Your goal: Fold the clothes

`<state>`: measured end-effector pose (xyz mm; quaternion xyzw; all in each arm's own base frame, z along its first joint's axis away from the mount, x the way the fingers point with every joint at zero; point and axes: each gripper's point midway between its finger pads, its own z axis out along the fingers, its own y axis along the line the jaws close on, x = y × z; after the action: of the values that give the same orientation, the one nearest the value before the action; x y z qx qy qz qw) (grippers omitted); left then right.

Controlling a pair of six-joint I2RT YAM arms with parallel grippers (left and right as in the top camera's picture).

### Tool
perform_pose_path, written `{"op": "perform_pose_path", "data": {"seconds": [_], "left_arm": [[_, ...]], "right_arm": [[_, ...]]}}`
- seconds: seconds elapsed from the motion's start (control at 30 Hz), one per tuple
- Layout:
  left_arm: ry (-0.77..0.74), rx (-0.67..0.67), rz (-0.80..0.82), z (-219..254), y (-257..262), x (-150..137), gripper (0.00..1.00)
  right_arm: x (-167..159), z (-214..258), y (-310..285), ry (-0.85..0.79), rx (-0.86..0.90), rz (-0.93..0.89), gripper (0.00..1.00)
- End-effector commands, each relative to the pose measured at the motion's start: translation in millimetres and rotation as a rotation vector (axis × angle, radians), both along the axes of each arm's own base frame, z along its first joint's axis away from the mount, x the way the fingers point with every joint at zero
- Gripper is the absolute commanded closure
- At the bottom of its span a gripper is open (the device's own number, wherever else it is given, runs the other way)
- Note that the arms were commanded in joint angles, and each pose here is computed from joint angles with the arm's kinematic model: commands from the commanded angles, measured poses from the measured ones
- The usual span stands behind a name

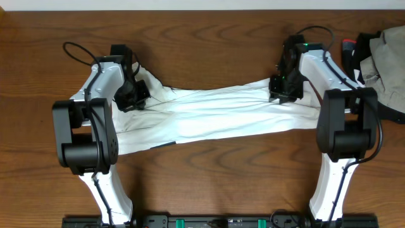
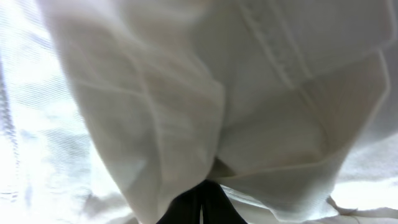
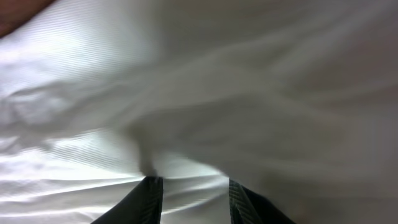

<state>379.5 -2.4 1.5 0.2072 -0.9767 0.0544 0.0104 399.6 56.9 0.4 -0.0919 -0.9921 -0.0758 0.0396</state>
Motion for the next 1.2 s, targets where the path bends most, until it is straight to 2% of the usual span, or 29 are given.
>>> {"op": "perform_pose_path", "data": {"seconds": [0.0,0.17,0.3,0.47,0.57,0.63,0.7,0.83,0.9,1.03,1.1,1.17], "left_arm": [[0.042,0.067,0.004,-12,25,-11,0.94],[0.004,0.073,-0.02,0,28,-1,0.94],[-0.073,0.08,-0.017,28,29,10,0.94],[-0.16,0.087,-0.016,69,28,10,0.94],[-0.229,0.081,-0.025,99,22,10,0.94],[-0.277,0.021,-0.043,117,6,9,0.94],[-0.309,-0.1,-0.078,132,-23,6,0.93],[-0.272,-0.236,-0.166,131,-73,-6,0.93],[-0.216,-0.252,-0.19,117,-97,-18,0.94],[-0.144,-0.277,-0.277,93,-146,-36,0.94],[-0.128,-0.284,-0.308,82,-170,-41,0.94],[-0.123,-0.295,-0.325,72,-189,-42,0.94]], "right_arm": [[-2,-5,-35,0.007,-0.09,-0.056,0.7],[1,0,-68,-0.002,-0.213,-0.133,0.72],[8,19,-78,-0.035,-0.229,-0.149,0.7],[18,65,-82,-0.128,-0.249,-0.16,0.7],[19,98,-76,-0.201,-0.237,-0.155,0.64],[16,118,-61,-0.238,-0.185,-0.12,0.6],[10,132,-28,-0.254,-0.047,-0.026,0.6],[0,136,29,-0.249,0.149,0.126,0.67],[-6,126,54,-0.233,0.182,0.179,0.72],[-19,106,97,-0.2,0.241,0.267,0.87],[-24,94,116,-0.182,0.253,0.282,0.94],[-28,82,128,-0.163,0.253,0.28,0.97]]}}
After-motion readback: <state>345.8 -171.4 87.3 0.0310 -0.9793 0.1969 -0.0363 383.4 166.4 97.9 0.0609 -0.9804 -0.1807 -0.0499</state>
